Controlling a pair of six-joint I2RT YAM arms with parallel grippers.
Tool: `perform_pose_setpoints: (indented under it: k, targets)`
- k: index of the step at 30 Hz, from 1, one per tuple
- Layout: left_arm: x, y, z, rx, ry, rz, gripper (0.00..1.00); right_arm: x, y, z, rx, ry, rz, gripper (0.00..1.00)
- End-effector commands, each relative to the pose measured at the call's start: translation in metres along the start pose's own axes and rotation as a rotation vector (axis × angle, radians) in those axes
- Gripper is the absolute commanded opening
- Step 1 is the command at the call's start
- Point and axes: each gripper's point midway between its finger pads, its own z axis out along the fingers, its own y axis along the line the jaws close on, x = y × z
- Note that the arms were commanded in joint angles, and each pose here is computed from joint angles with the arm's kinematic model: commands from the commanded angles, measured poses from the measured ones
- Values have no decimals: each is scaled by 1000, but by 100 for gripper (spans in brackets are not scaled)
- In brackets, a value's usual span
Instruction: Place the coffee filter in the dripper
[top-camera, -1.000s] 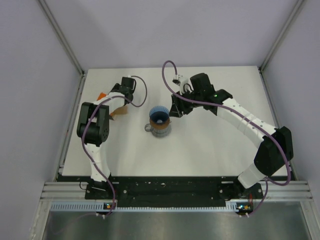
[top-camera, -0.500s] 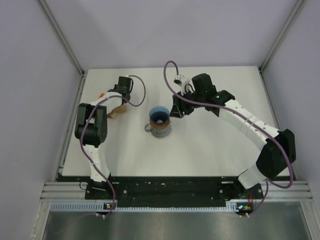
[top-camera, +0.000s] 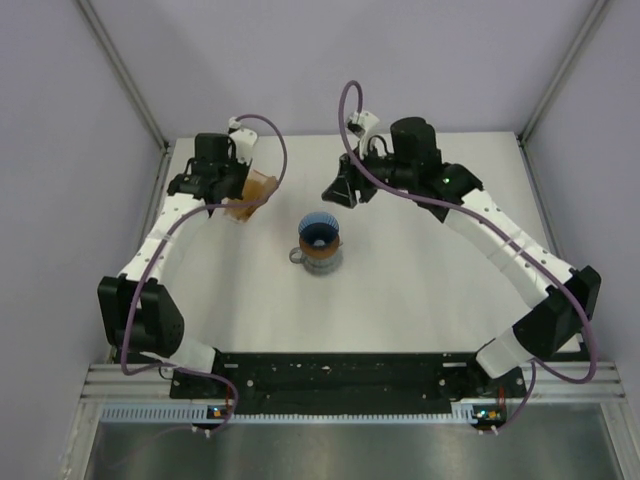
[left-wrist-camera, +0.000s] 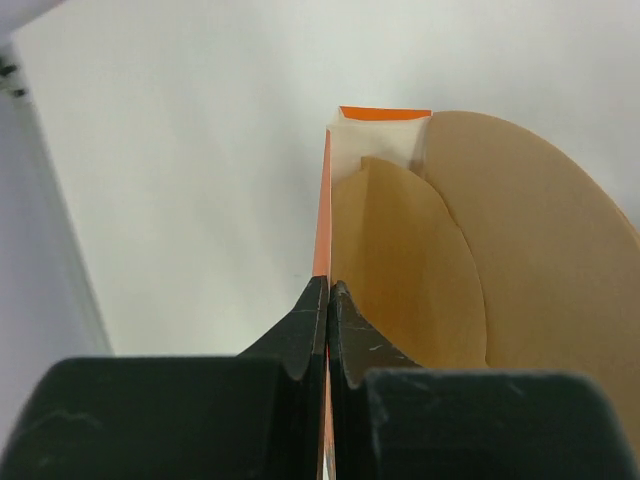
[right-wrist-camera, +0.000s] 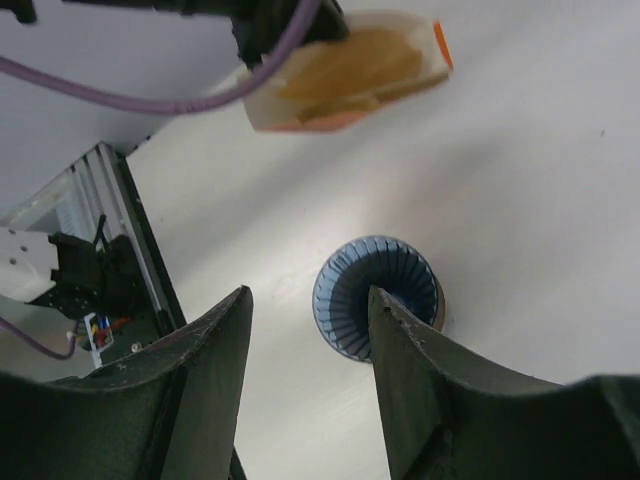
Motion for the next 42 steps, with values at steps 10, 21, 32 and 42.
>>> perform_pose_setpoints:
  k: [10, 21, 32, 42]
  targets:
    - [-16, -85, -52, 496, -67, -15, 0, -60, 61, 54, -419, -234, -482, 49]
    - [-14, -87, -71, 519, -84, 79, 0, -39, 34, 99, -491, -209, -516, 40]
    - [-20, -102, -89, 603, -73, 88, 0, -1, 27, 99, -514, -177, -537, 32]
    - [-24, -105, -88, 619, -58, 59, 0, 36, 47, 101, -516, -121, -674, 38]
